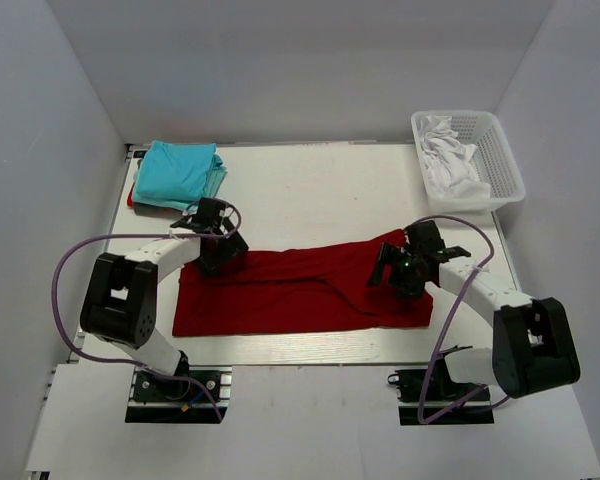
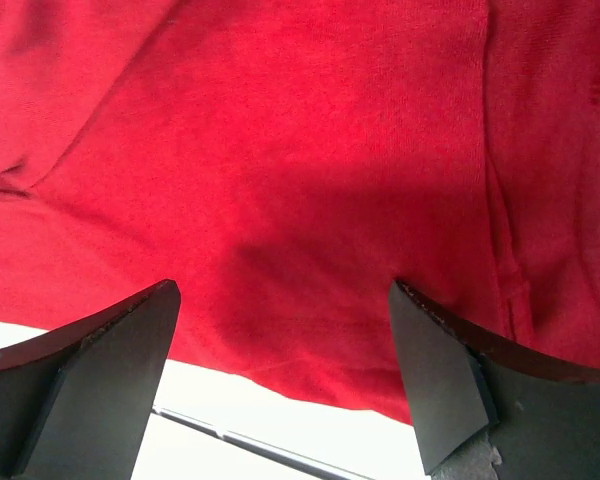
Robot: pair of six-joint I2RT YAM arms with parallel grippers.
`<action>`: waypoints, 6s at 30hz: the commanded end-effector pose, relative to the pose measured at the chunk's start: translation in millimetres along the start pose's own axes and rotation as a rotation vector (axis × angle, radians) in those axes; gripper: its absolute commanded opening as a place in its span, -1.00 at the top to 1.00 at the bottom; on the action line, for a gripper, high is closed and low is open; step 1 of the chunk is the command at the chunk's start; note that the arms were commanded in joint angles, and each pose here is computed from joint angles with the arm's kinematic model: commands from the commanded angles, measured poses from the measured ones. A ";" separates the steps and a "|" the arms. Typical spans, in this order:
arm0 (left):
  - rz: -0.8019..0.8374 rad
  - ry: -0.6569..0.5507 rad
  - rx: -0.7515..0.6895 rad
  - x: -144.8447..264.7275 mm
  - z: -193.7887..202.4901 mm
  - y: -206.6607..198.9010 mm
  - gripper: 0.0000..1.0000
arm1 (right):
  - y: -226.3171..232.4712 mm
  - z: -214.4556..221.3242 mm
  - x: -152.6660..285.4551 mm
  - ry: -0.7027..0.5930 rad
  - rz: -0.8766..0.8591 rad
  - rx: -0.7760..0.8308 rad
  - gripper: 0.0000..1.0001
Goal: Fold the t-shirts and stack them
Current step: Rotate the tshirt 90 degrees, then grab the bottom of the folded rectangular tshirt with both arms, then fold the folded rectangular tshirt in 1/3 of the way
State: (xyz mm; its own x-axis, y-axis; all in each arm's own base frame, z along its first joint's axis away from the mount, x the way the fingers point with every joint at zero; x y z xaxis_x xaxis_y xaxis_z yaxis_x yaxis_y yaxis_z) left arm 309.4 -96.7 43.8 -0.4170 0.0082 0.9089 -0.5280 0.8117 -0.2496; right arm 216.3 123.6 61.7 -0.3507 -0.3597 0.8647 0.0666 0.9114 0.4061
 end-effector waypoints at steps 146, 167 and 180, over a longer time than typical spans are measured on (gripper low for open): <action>0.399 0.300 -0.609 84.4 191.0 -59.8 1.00 | 37.0 62.0 9.7 0.126 -0.263 0.166 1.00; 0.370 -0.242 -0.499 96.3 21.8 -197.8 1.00 | 104.2 -157.6 36.4 -0.328 -0.103 0.214 1.00; 0.399 -0.235 -0.497 52.8 -29.4 -235.7 1.00 | 121.3 -218.0 -14.0 -0.258 -0.206 0.217 1.00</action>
State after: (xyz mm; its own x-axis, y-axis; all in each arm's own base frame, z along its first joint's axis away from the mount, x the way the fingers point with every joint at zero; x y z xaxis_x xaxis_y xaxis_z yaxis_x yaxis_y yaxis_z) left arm 419.5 -271.5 144.5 -0.6665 0.2522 0.7015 0.0516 0.9544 -0.2941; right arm 419.5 187.4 147.6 -0.5479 -0.4443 0.7088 -0.1517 0.8860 0.4382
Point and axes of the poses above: each gripper's point midway between its finger pads, its own x axis back along the fingers, its own y axis along the line the jaws close on, z = x × y, the point moved 2 cm from there along x, back along the fingers, and after that the axes turned 2 degrees about x, right-handed, at the moved point
